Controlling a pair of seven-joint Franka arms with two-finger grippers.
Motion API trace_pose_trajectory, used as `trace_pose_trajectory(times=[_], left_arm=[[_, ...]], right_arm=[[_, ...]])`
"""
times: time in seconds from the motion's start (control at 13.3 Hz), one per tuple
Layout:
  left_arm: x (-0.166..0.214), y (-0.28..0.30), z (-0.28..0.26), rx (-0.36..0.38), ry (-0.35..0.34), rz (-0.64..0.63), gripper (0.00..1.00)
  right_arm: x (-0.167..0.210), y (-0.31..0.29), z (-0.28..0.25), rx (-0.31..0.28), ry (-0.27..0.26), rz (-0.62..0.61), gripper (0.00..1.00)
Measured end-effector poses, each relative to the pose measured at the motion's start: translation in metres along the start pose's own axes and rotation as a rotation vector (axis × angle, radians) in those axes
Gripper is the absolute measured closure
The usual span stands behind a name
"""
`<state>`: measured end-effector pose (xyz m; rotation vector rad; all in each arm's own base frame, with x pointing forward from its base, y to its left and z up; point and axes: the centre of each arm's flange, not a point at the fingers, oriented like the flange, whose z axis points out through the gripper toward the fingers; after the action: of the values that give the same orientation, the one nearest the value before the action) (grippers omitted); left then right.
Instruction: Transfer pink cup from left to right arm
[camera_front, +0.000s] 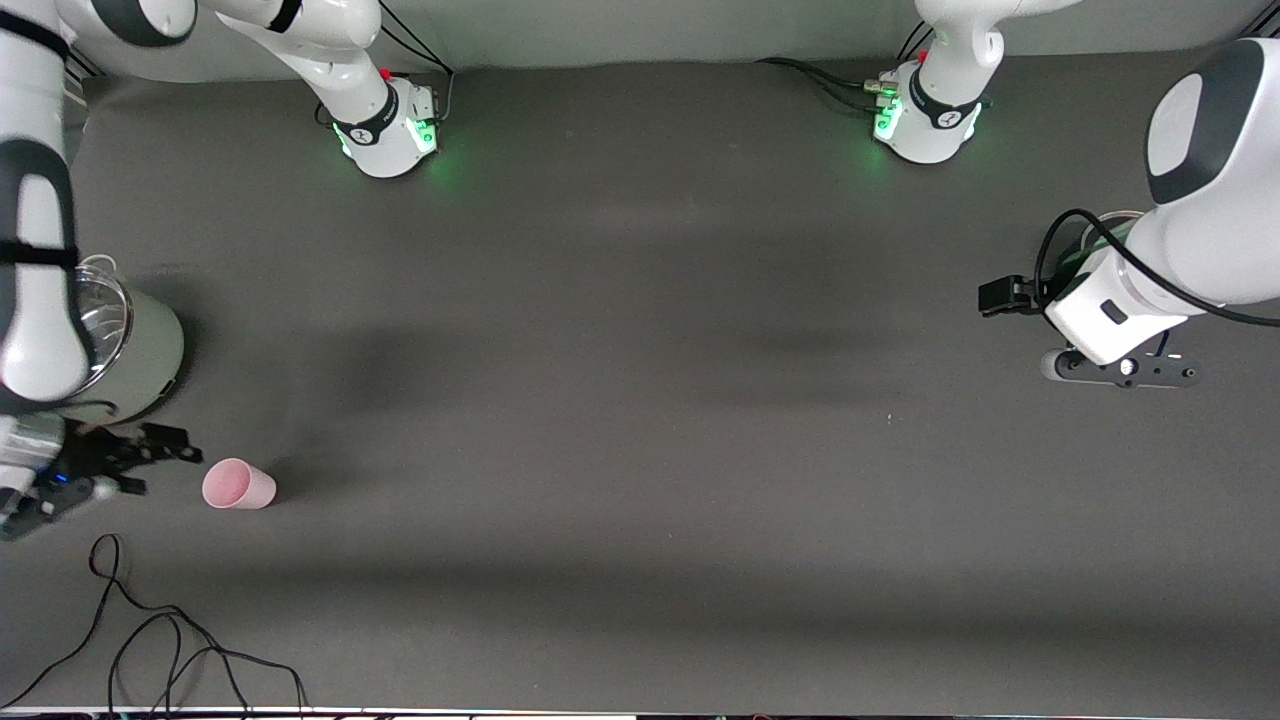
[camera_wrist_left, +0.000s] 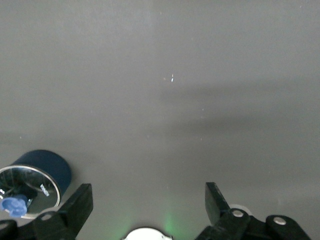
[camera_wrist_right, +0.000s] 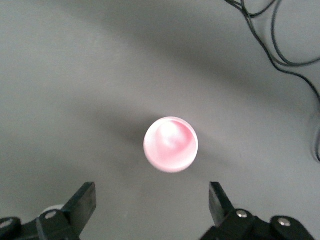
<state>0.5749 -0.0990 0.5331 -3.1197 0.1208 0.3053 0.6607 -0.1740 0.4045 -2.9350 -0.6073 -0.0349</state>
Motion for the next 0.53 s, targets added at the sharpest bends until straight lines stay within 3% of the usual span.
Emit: trace_pose_trajectory(times=[0.23, 0.53], left_arm=[[-0.017, 0.013, 0.010, 0.029, 0.086, 0.008, 0.00], [-0.029, -0.010, -0.007, 0.029, 0.140, 0.006, 0.00]], right_arm=[[-0.021, -0.047, -0.090, -0.026, -0.054, 0.061, 0.00], [-0.040, -0.109, -0.155, -0.043, -0.100, 0.172, 0.00]])
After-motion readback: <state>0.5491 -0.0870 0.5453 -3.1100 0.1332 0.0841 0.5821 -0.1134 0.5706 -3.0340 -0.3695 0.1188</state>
